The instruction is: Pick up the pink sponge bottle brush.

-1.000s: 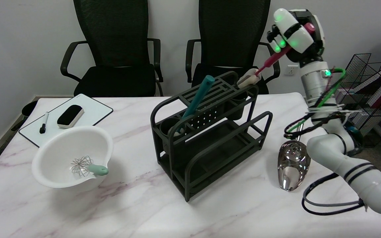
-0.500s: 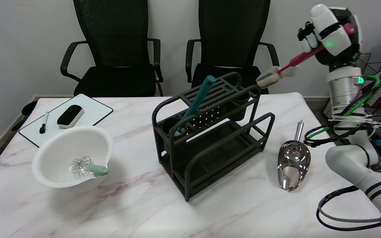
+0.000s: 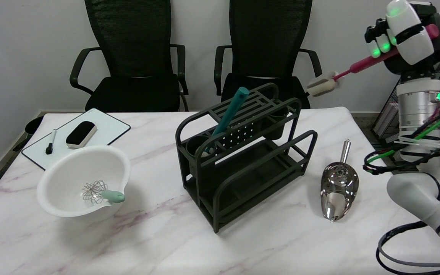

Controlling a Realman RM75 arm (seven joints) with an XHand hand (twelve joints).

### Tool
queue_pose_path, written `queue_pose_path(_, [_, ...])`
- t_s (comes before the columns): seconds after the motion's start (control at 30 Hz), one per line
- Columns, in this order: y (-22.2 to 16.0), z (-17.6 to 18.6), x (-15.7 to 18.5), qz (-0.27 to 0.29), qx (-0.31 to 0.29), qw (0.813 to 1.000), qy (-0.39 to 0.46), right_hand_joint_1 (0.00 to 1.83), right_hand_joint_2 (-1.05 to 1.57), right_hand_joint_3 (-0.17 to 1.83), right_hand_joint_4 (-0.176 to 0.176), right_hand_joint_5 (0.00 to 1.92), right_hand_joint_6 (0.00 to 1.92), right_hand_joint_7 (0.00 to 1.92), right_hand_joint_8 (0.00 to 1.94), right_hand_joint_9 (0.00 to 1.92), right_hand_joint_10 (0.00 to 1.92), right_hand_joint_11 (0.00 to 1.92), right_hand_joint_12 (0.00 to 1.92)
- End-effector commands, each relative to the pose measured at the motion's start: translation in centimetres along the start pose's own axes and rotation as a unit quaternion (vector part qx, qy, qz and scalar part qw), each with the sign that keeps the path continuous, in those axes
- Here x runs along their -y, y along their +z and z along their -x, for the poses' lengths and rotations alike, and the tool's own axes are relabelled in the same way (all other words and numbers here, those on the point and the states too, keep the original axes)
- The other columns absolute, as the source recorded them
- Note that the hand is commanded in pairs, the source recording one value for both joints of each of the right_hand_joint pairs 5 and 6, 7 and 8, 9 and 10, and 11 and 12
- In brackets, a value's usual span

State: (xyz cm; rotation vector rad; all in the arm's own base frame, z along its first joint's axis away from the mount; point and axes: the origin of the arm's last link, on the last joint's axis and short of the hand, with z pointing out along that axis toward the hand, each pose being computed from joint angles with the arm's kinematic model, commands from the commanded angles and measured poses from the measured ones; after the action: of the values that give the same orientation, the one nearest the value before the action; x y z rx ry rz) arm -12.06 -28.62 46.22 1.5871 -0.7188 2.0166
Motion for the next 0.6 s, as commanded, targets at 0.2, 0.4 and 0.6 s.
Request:
queue_pose_path(0.2, [-8.1, -2.6, 3.8, 0.055, -0.028, 0.987, -0.151, 1.05, 1.40, 0.50, 0.000, 1.92, 1.92, 1.92, 1.92, 1.92, 1.92, 1.92, 1.92])
queue_pose_path(0.4, [-9.9, -1.6, 2.8, 0.082, -0.021, 0.978, -0.190, 1.05, 1.41, 0.49, 0.000, 1.92, 1.92, 1.92, 1.92, 1.92, 1.92, 1.92, 1.92])
queue_pose_path(0.6, [-11.6, -1.4, 2.1, 0.099, -0.026, 0.975, -0.200, 1.05, 1.41, 0.49, 0.000, 1.92, 1.92, 1.92, 1.92, 1.92, 1.92, 1.92, 1.92])
